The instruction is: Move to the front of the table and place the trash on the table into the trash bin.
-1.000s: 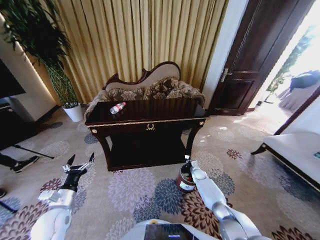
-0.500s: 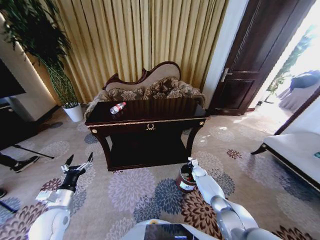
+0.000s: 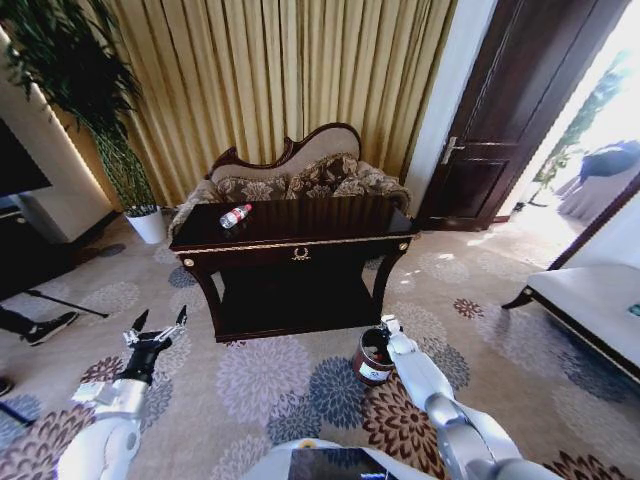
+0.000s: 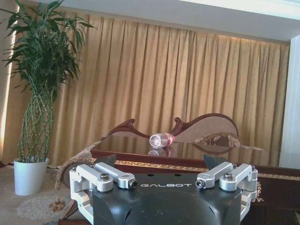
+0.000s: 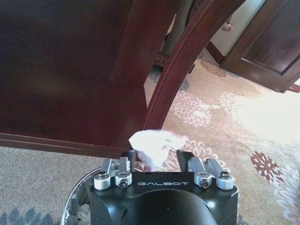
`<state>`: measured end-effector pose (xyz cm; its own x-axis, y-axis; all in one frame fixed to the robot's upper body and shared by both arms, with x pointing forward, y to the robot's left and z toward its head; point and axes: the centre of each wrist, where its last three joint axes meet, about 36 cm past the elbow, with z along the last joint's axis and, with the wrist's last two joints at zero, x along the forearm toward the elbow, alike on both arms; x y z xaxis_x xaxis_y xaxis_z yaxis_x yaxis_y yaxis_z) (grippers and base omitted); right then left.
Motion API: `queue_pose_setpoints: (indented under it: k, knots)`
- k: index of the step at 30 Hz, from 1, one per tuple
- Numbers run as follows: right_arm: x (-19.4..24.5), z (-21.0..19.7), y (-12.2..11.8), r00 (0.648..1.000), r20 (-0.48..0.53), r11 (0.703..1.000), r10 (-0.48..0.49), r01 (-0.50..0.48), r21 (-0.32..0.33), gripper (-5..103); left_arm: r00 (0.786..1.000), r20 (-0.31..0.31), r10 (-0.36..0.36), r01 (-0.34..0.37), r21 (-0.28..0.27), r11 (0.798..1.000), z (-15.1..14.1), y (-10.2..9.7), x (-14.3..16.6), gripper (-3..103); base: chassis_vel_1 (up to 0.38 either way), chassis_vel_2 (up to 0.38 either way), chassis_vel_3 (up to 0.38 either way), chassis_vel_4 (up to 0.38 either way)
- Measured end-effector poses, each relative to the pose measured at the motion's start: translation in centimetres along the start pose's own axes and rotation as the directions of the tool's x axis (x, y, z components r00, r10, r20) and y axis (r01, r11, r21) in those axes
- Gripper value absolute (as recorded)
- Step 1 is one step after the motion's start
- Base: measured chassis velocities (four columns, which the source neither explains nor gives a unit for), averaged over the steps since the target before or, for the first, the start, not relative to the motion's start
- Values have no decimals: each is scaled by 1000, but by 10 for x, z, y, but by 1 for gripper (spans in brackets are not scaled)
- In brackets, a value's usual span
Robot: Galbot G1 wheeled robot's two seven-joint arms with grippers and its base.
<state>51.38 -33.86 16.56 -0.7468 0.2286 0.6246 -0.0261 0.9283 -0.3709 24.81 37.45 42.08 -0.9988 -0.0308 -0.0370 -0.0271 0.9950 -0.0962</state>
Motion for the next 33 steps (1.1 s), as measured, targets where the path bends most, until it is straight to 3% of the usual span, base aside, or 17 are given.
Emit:
queue_pose_setpoints:
  k: [2,8,11,13,14,15,16,17,18,19,21,23,24,30,31,32,33]
  knots:
    - [0,1,1,1000,-1,1000,-1,1,1,60,1000,1,1,-1,-4,1000,-1,1,0,100,0,0,0,0]
    - [1,4,1,1000,-1,1000,1,-1,2,76,1000,0,0,0,-6,1000,-1,2,0,100,0,0,0,0]
    - [3,4,-1,1000,8,1000,9,-9,1,91,1000,0,1,-1,-6,1000,-1,2,1,100,0,0,0,0]
    - [4,2,-1,1000,20,1000,13,-12,-10,96,1000,0,1,-1,-6,1000,-1,2,1,100,0,0,0,0]
    - [6,0,-2,999,33,1000,12,-11,-26,99,1000,0,1,-1,-6,1000,-1,2,1,100,0,0,0,0]
    - [13,-9,-4,998,69,996,6,0,-89,100,1000,1,0,0,-5,1000,-1,2,0,100,0,0,0,0]
    - [13,-9,-4,998,69,996,6,0,-89,100,1000,1,0,0,-5,1000,-1,2,0,100,0,0,0,0]
    - [20,-20,-5,995,100,987,-8,24,-157,100,1000,2,-2,2,-4,1000,-1,2,0,100,0,0,0,0]
    - [20,-20,-5,995,100,987,-8,24,-157,100,1000,2,-2,2,-4,1000,-1,2,0,100,0,0,0,0]
    - [31,-35,-6,989,148,966,-27,64,-250,100,1000,4,-6,6,-1,1000,-1,1,-1,100,0,0,0,0]
    - [39,-45,-7,984,175,952,-35,86,-292,100,1000,6,-12,12,0,1000,-1,0,-1,100,0,0,0,0]
    - [73,-81,-16,958,279,909,-60,168,-381,100,1000,8,-18,18,3,1000,-4,-3,-1,100,0,0,0,0]
    - [73,-81,-16,958,279,909,-60,168,-381,100,1000,8,-18,18,3,1000,-4,-3,-1,100,0,0,0,0]
    - [142,-138,-28,878,472,859,-82,302,-413,100,1000,14,-16,16,5,1000,-8,-6,-4,100,0,0,0,0]
    - [166,-156,-32,841,534,841,-88,350,-412,100,1000,20,-20,20,3,1000,-10,-6,-5,100,0,0,0,0]
    - [203,-181,-35,780,617,808,-103,427,-405,100,999,34,-27,26,12,1000,-19,-6,-9,100,0,0,0,0]
    - [214,-188,-34,761,641,803,-105,445,-397,100,999,38,-32,32,14,999,-23,-5,-11,100,0,0,0,0]
